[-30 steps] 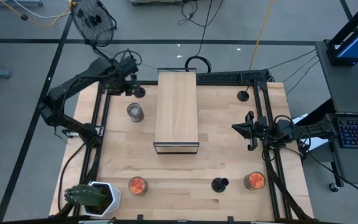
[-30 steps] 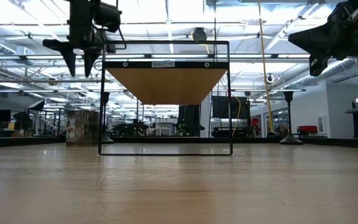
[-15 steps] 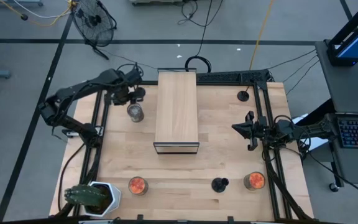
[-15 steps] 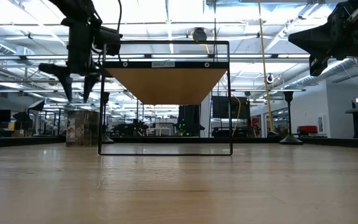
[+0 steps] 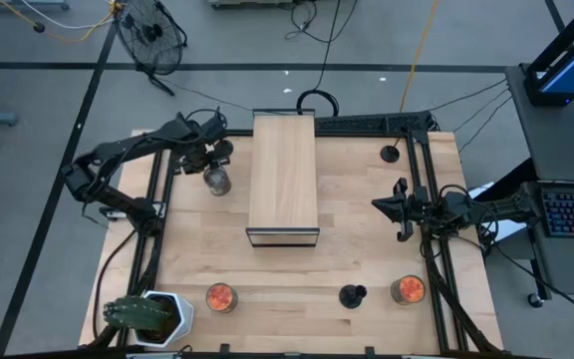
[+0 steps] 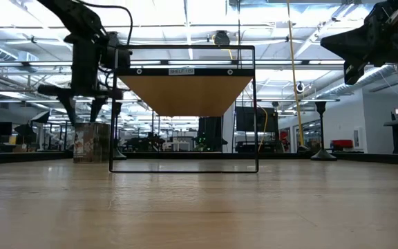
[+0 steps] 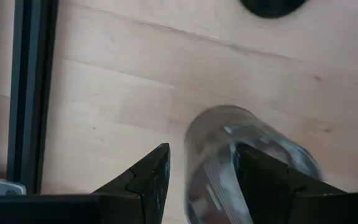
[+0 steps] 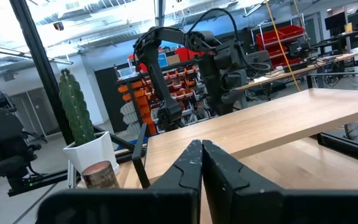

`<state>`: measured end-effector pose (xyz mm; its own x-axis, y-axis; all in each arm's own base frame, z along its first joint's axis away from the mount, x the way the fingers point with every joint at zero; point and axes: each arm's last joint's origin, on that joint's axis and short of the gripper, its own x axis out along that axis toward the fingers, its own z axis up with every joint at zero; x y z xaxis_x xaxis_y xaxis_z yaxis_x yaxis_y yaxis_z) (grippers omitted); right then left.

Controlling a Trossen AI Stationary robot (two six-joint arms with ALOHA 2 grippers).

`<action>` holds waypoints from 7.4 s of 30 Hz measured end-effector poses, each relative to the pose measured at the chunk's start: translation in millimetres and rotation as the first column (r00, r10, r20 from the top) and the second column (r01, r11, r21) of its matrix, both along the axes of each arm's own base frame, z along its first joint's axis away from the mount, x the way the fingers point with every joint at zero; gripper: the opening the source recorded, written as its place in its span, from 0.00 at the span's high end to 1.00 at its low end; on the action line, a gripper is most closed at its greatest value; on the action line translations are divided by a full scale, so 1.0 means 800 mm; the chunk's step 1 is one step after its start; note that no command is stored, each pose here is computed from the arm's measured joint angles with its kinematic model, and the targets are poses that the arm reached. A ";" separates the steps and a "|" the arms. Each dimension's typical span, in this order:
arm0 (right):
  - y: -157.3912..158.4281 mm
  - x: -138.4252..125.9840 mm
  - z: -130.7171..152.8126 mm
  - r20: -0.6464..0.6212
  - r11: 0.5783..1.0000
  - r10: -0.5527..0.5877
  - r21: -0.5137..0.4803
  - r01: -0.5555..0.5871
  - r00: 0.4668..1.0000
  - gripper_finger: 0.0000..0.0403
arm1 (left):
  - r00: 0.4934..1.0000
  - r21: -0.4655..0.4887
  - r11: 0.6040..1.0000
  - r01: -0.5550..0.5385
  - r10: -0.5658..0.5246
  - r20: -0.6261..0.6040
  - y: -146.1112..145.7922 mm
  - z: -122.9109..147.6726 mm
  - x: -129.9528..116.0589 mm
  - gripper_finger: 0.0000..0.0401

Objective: Pick & Place candle stick holders
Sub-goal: Put the brown scented candle on the shelf

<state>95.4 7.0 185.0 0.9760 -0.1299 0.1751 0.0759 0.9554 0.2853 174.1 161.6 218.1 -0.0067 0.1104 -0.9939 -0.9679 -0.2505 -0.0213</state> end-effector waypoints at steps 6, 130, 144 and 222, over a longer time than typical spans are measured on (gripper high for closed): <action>0.000 0.000 0.000 0.000 1.000 0.000 0.000 0.000 1.000 0.99 | 1.000 -0.023 0.999 -0.027 0.026 -0.012 -0.005 -0.015 -0.006 0.55; -0.001 -0.008 0.027 0.245 0.993 0.006 0.110 -0.033 0.970 0.99 | 0.779 0.411 0.844 0.345 -0.501 0.376 -0.085 0.221 0.060 1.00; -0.003 -0.012 0.044 0.356 0.997 -0.062 -0.013 0.072 0.932 0.99 | 0.734 0.412 0.819 0.400 -0.555 0.390 -0.101 0.226 0.093 1.00; -0.039 0.369 0.192 -0.429 0.862 -0.152 -0.499 -0.093 0.891 0.02 | 0.652 0.461 0.764 0.451 -0.635 0.415 -0.148 0.232 0.108 1.00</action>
